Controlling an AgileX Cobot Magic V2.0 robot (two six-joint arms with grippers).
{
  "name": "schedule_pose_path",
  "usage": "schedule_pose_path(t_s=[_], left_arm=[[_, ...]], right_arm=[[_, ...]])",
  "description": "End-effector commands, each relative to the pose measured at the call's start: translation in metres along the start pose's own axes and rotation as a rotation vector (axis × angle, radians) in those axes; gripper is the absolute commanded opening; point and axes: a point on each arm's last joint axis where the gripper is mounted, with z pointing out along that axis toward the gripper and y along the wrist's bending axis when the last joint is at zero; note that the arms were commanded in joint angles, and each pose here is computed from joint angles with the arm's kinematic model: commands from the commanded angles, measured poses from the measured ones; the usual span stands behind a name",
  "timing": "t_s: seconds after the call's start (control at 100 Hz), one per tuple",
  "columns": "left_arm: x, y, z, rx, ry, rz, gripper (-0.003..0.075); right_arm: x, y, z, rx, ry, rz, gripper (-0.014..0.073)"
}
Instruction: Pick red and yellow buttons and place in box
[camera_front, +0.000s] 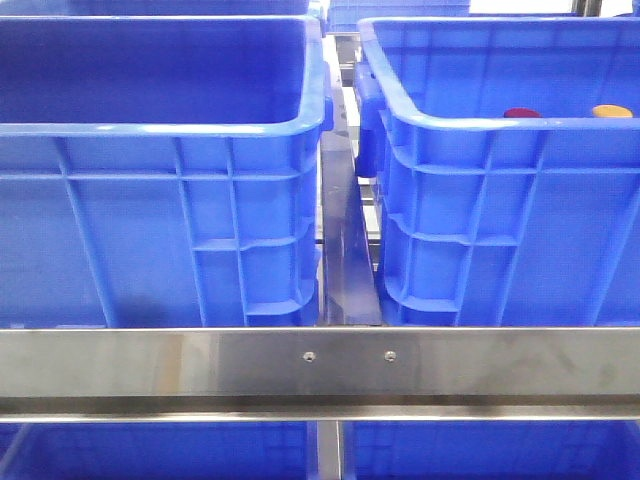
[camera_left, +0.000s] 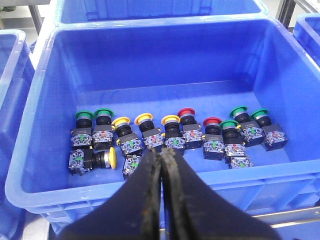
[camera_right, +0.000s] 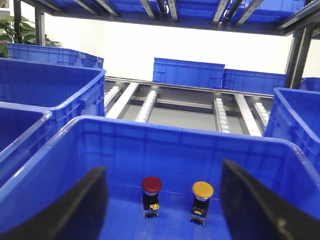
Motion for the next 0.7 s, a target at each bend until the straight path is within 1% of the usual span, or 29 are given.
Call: schedule_pose_path(t_s=[0.0,0.04,0.23,0.27,0.31,0.69], left_arm=[[-0.0135,-0.0011,-0.0032,0.010,-0.091,-0.014,-0.0019],[-0.0135,-0.0011,-0.0032,0.010,-0.091,-0.014,-0.0019],[-0.0135,-0.0011,-0.0032,0.010,-0.091,-0.014,-0.0019],[-0.0135,-0.0011,-0.0032,0.010,-0.091,-0.014,-0.0019],[-0.0135,-0.0011,-0.0032,0.010,-0.091,-0.014,-0.0019],[-0.0135,-0.0011,-0.0032,0.010,-0.091,-0.014,-0.0019]], right_arm=[[-0.0109,0.0023,-0.0009,-0.029,-0.054,0.092,0.0353],[-0.0109,0.0023,-0.0009,-0.029,-0.054,0.092,0.0298],[-0.0109,0.0023,-0.0009,-0.029,-0.054,0.092,-0.0024],[-0.0109,0.0022,-0.0009,-0.028,-0.053,0.092,-0.0074],[-0.0109,0.0022,-0.0009,-0.028,-0.053,0.092,-0.0062],[-0.0109,0.0023,-0.0009,-0.029,-0.054,0.092,-0.0068]])
